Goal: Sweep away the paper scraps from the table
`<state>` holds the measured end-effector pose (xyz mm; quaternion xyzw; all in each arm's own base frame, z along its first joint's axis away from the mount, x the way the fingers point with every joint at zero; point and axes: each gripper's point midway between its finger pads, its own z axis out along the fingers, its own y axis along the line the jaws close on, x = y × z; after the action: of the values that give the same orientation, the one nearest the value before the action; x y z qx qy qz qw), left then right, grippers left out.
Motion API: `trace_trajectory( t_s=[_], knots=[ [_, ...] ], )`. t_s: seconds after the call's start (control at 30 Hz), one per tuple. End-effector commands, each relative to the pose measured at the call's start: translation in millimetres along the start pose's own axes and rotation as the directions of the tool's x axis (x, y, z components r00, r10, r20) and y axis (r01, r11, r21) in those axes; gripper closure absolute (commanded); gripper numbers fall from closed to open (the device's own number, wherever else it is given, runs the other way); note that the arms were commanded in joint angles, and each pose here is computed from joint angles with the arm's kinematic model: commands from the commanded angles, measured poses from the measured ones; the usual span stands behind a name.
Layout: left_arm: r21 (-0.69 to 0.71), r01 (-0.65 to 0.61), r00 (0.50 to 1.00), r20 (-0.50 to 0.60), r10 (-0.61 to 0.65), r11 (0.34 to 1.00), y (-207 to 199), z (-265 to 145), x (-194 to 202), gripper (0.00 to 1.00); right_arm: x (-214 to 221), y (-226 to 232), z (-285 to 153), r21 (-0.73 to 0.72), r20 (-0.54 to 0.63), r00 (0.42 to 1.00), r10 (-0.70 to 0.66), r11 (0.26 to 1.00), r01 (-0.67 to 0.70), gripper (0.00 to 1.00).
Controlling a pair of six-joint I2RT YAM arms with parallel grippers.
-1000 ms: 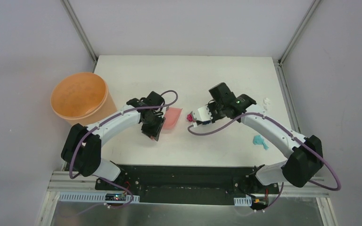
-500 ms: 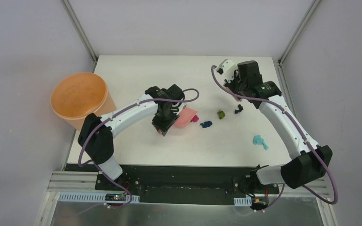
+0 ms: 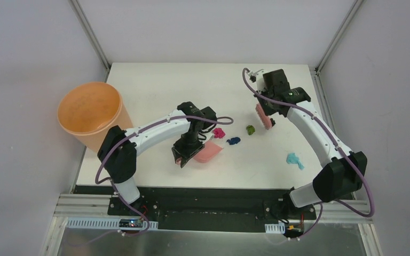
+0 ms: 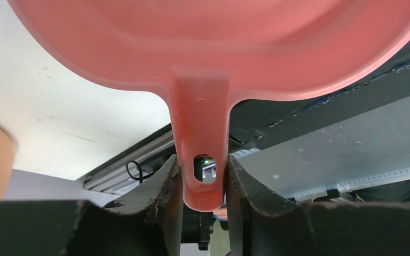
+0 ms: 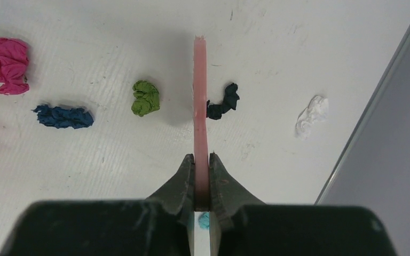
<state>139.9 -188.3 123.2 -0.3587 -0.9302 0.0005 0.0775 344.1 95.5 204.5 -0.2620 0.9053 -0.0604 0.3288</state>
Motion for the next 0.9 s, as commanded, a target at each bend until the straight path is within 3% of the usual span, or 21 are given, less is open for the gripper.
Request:
trace_trajectory(
  t_s=[0.0,0.27,0.63,0.87],
  knots=[
    [-0.060,0.005,0.997,-0.079,-0.010,0.998,7,12,1,0.97,-13,-8,-1,0.065,0.018,0.996,0.092,0.994,-0.093,1.00],
    [-0.233,-0.068,0.984,-0.174,0.027,0.970,33,22,-14,0.97,-5,34,21,-0.051,-0.074,0.981,0.181,0.981,-0.185,1.00],
    [-0.205,-0.162,0.980,-0.146,0.134,0.965,20,28,-46,0.98,-21,126,11,-0.329,-0.134,0.965,0.224,0.909,-0.256,1.00],
    [-0.183,-0.190,0.980,-0.097,0.174,0.965,5,37,-71,1.00,-24,164,-5,-0.505,-0.182,0.951,0.249,0.806,-0.308,1.00]
  ],
)
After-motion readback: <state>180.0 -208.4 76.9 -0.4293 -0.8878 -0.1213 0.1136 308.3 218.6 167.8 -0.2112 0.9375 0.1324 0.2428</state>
